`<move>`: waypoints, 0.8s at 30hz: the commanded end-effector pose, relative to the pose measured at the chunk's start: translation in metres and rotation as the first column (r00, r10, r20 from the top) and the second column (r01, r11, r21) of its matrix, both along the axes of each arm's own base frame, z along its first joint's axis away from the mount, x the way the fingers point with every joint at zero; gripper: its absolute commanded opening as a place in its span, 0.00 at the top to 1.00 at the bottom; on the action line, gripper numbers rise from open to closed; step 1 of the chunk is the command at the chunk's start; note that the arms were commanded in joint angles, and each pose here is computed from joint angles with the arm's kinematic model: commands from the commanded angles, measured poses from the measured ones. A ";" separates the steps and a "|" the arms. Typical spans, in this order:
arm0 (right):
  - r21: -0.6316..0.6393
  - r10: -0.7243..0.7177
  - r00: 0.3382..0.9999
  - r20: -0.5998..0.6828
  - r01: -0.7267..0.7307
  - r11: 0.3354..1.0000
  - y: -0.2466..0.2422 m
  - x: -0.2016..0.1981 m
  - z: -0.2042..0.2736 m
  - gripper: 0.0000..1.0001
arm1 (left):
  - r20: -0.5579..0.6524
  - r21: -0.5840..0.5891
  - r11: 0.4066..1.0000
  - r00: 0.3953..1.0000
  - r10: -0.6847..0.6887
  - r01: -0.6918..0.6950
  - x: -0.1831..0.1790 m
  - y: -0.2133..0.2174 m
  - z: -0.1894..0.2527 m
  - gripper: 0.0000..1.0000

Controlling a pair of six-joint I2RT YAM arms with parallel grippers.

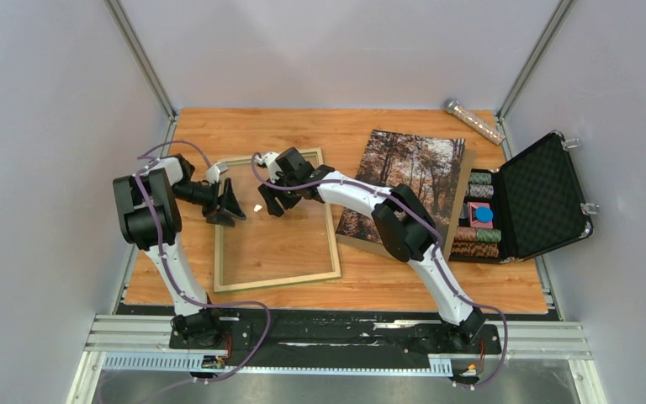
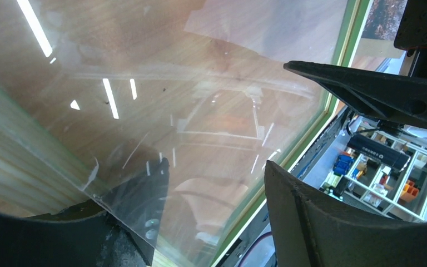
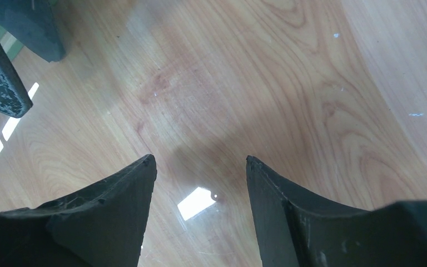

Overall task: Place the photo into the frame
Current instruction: Place the photo frame item in the photo frame.

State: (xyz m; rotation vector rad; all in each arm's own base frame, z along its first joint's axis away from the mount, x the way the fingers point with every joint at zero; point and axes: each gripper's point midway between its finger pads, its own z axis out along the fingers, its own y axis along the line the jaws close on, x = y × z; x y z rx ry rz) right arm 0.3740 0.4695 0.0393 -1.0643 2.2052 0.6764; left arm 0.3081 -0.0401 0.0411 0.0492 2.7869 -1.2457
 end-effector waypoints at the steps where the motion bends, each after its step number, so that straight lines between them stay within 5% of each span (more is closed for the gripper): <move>1: -0.015 -0.018 1.000 -0.012 0.018 1.000 -0.006 0.005 -0.014 0.37 | 0.056 0.045 0.999 0.998 -0.010 0.008 0.004 0.004 0.020 0.27; 24: -0.013 -0.046 0.997 -0.057 0.045 0.999 -0.009 0.004 -0.024 0.37 | 0.093 0.157 0.988 0.995 -0.026 0.011 0.000 0.019 0.050 0.24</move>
